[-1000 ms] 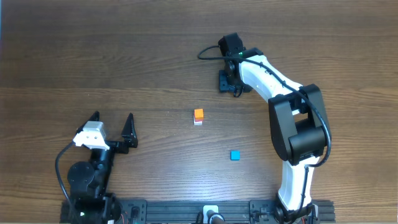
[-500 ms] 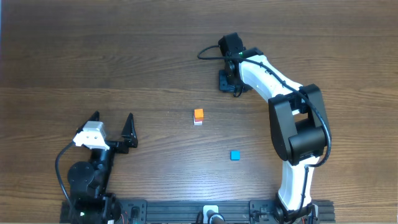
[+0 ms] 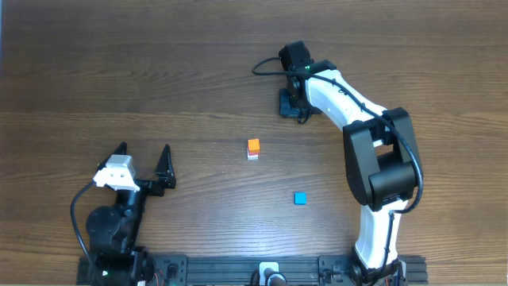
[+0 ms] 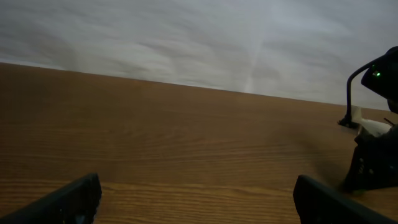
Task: Stack Cubes
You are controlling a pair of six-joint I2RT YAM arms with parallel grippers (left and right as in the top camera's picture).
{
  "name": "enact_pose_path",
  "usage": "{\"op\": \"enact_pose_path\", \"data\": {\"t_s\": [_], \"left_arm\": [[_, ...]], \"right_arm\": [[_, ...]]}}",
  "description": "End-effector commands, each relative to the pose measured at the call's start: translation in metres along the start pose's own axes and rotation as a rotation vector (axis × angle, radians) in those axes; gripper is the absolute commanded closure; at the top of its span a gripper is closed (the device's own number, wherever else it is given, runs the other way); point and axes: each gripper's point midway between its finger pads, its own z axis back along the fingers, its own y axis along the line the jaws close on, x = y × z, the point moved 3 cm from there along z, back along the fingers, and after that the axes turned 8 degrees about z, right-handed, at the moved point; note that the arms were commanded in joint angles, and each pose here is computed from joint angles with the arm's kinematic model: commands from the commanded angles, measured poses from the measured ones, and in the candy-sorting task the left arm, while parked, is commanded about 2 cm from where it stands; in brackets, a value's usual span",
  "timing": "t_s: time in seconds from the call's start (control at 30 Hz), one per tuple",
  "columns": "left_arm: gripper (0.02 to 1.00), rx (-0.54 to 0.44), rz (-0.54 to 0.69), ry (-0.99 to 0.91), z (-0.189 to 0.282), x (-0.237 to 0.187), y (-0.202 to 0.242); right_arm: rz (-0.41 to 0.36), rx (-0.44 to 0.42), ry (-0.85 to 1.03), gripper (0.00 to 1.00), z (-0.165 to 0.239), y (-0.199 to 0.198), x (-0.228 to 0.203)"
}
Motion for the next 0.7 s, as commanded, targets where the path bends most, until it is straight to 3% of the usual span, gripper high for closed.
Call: {"op": "enact_pose_path", "data": {"t_s": [0.03,0.23,0.4,0.7], "left_arm": [[0.020,0.009,-0.011,-0.005,0.000,0.000,0.002],[0.018,0.009,-0.011,-0.004,0.000,0.000,0.002],[0.020,0.009,-0.011,-0.004,0.000,0.000,0.002],[0.020,0.009,-0.011,-0.004,0.000,0.000,0.002]], "right_arm": [[-0.008,0.079,-0.058,0.993,0.040,0.012,0.008],[0.030,0.084,-0.180,0.939,0.115,0.022,0.003],[0.038,0.105,-0.221,0.969,0.159,0.025,-0.013],[0.081,0.111,-0.058,0.991,0.177,0.067,-0.078]]}}
